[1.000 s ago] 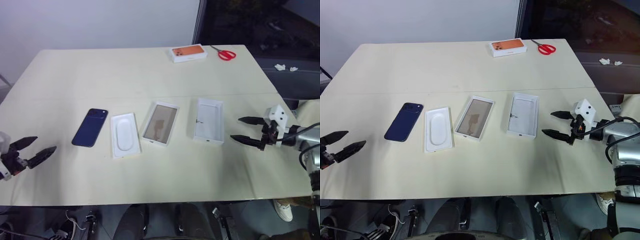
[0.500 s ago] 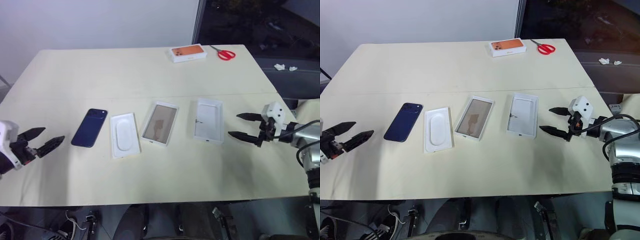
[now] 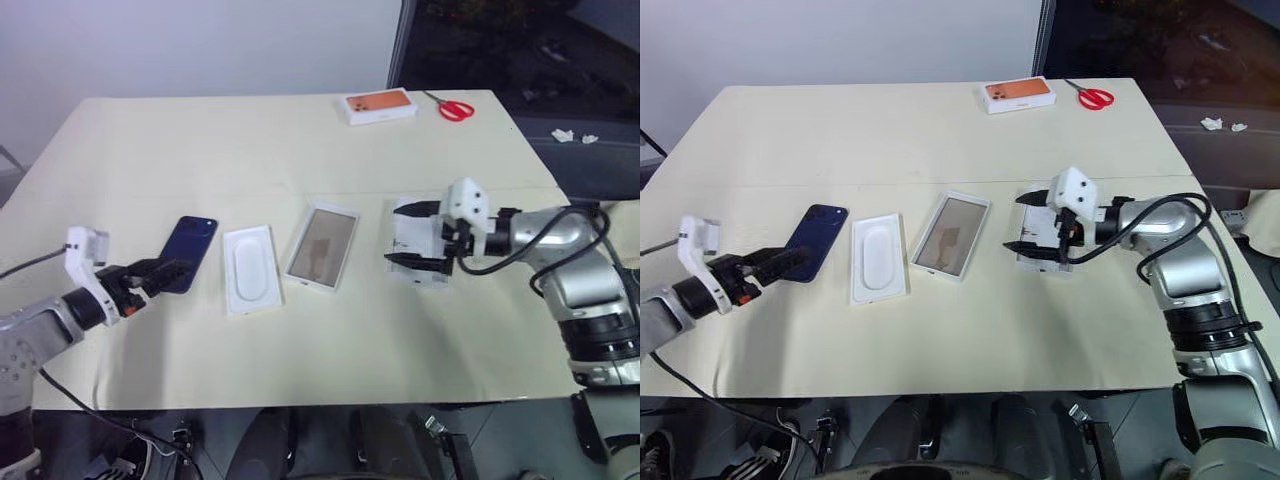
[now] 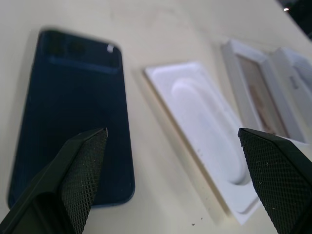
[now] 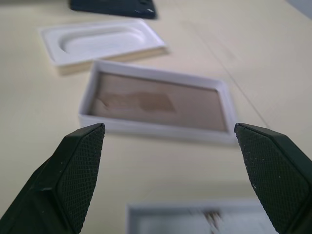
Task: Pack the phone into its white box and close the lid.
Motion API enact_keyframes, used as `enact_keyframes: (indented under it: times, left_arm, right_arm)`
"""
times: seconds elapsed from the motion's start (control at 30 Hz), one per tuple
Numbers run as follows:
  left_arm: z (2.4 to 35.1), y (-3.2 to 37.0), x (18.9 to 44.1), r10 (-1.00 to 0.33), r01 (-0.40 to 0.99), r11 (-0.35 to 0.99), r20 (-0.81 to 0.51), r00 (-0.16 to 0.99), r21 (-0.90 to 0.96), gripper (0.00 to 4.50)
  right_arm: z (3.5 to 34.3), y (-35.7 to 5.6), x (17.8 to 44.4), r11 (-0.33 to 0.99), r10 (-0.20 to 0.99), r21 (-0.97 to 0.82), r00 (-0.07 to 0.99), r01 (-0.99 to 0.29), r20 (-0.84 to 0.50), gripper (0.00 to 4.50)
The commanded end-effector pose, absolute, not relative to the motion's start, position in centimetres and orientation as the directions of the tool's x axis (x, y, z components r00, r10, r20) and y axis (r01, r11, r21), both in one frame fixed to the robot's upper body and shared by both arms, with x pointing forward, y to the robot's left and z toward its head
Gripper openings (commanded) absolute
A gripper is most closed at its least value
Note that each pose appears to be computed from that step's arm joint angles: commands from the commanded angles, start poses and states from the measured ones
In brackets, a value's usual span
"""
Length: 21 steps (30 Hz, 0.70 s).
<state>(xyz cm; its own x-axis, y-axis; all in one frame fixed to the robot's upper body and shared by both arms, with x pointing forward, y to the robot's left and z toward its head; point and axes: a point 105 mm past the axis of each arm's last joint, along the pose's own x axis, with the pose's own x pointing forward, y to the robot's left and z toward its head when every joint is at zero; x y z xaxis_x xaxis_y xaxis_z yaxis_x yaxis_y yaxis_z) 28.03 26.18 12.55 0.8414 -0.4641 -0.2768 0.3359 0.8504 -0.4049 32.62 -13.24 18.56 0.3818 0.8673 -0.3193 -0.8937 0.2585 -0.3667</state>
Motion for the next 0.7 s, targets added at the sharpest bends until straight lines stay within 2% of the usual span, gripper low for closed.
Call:
enact_keyframes:
  times: [0.03, 0.2, 0.33, 0.7]
  left_arm:
    - [13.1, 25.4, 28.6, -0.462, 0.33, 0.845, -0.265, 0.846, -0.421, 4.5]
    - [12.7, 23.4, 29.2, -0.509, 0.326, 0.781, -0.243, 0.826, -0.532, 4.5]
    - [10.6, 22.1, 28.8, -0.531, 0.302, 0.769, -0.299, 0.793, -0.563, 4.5]
    - [10.3, 19.0, 30.5, -0.579, 0.281, 0.651, -0.222, 0.785, -0.704, 4.5]
  right_arm:
    - [20.3, -10.9, 32.0, 0.213, 0.891, -0.397, 0.345, -0.893, -0.296, 4.45]
    - [18.9, -9.5, 31.9, 0.197, 0.898, -0.382, 0.323, -0.903, -0.301, 4.45]
    - [19.1, -9.0, 32.5, 0.228, 0.901, -0.387, 0.344, -0.894, -0.264, 4.45]
    - [18.9, -8.8, 32.2, 0.222, 0.906, -0.39, 0.337, -0.893, -0.256, 4.45]
